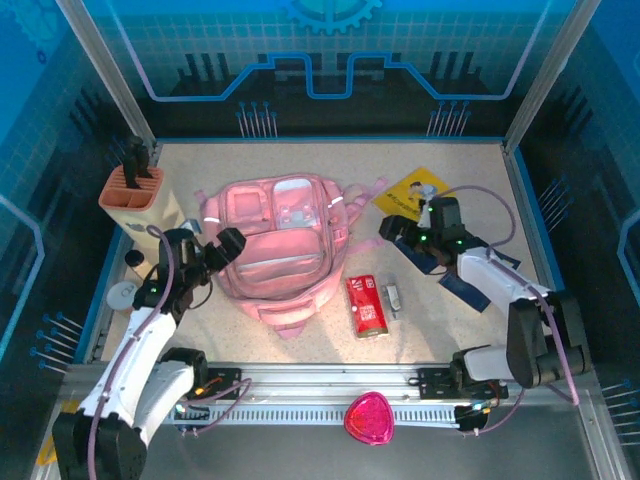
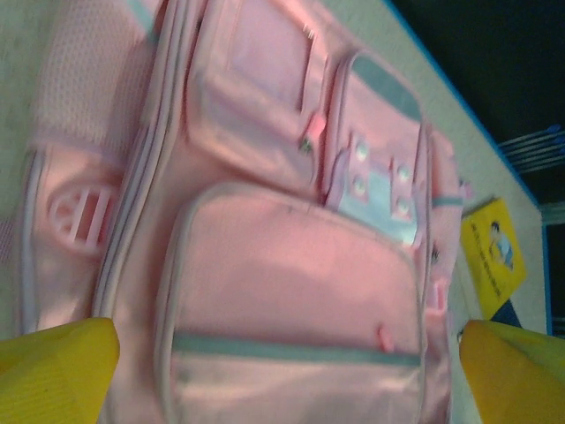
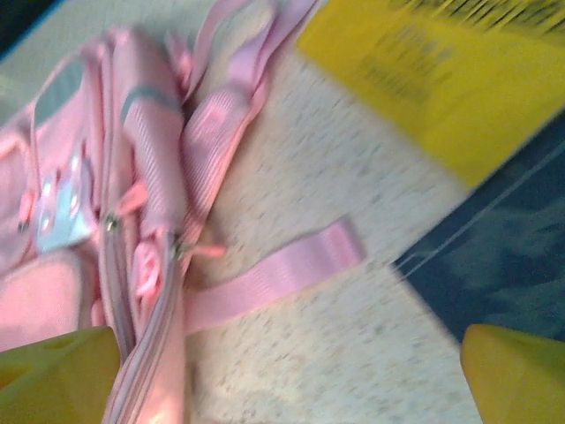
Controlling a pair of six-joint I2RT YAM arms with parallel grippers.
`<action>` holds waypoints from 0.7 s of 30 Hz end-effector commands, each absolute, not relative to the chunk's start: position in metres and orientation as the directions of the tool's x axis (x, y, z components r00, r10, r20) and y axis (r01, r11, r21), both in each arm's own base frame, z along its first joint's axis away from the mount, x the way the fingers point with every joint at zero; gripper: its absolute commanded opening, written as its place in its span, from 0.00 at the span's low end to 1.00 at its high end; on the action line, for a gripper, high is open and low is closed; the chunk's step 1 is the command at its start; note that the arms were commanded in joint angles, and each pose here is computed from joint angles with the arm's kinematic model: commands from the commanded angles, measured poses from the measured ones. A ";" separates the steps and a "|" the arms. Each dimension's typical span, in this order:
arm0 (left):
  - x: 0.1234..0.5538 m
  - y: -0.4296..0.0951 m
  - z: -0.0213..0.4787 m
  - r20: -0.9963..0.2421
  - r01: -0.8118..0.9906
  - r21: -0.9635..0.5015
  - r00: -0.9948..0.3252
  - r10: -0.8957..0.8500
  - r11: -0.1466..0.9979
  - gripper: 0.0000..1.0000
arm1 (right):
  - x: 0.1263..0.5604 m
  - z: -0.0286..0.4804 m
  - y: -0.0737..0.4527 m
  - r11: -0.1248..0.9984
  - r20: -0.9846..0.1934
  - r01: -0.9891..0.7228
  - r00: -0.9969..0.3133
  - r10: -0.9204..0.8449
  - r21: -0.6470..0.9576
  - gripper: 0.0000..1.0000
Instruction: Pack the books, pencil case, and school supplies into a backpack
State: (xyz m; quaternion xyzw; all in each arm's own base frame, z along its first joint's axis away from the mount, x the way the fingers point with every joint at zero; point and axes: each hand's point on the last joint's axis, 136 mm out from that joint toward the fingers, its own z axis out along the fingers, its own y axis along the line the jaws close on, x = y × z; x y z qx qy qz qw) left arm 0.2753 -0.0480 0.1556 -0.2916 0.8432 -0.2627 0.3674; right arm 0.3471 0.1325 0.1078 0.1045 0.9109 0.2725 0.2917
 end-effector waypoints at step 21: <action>0.223 -0.116 0.065 -0.141 -0.387 -0.719 -0.733 -0.666 0.577 0.68 | 0.287 0.058 0.302 0.734 -0.349 -0.315 -0.930 -0.112 0.602 0.58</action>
